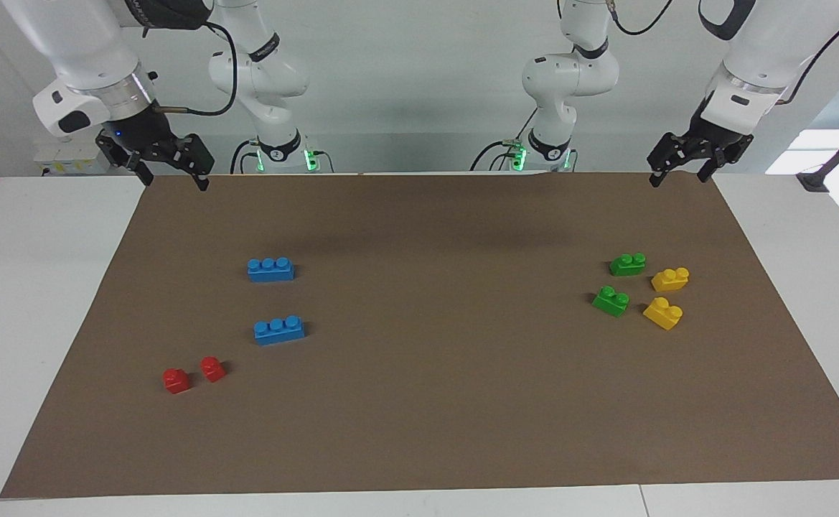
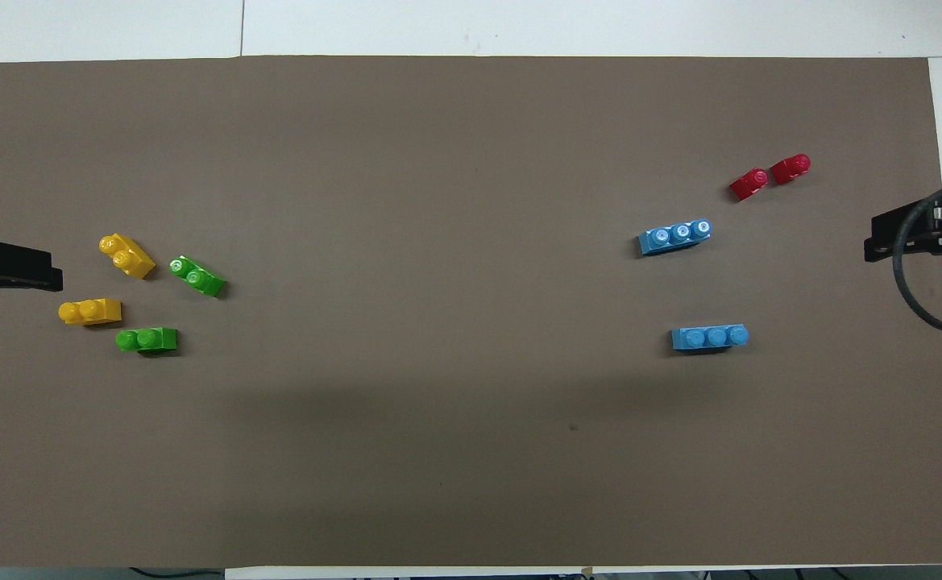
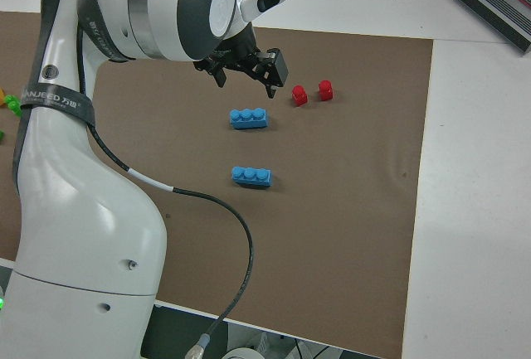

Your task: Remove green block with left arm and hold with right

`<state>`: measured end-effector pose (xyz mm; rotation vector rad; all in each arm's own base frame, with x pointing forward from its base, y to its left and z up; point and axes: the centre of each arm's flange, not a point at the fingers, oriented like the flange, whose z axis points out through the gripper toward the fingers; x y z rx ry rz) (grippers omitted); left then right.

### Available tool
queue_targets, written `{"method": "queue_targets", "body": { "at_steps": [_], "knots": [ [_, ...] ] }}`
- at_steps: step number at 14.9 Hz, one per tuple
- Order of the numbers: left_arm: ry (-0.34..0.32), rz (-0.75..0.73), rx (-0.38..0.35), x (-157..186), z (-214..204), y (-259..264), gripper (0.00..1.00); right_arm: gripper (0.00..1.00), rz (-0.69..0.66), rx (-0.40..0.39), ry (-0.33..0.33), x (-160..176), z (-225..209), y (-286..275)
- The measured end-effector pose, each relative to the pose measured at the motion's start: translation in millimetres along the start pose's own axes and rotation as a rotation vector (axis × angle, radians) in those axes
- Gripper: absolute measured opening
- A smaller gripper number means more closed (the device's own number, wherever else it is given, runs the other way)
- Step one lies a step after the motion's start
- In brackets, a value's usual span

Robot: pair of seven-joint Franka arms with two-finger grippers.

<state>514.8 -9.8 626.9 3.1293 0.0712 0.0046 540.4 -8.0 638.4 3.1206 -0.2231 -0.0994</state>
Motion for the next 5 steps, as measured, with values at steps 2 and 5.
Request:
{"method": "queue_targets", "body": {
  "at_steps": [2,5],
  "knots": [
    [0.0,0.001,0.0,0.0,0.0,0.0,1.0,1.0,0.0,-0.001,-0.003,-0.6,1.5,0.0],
    [0.0,0.001,0.0,0.0,0.0,0.0,1.0,1.0,0.0,-0.002,-0.006,-1.9,3.6,0.1]
  ]
}}
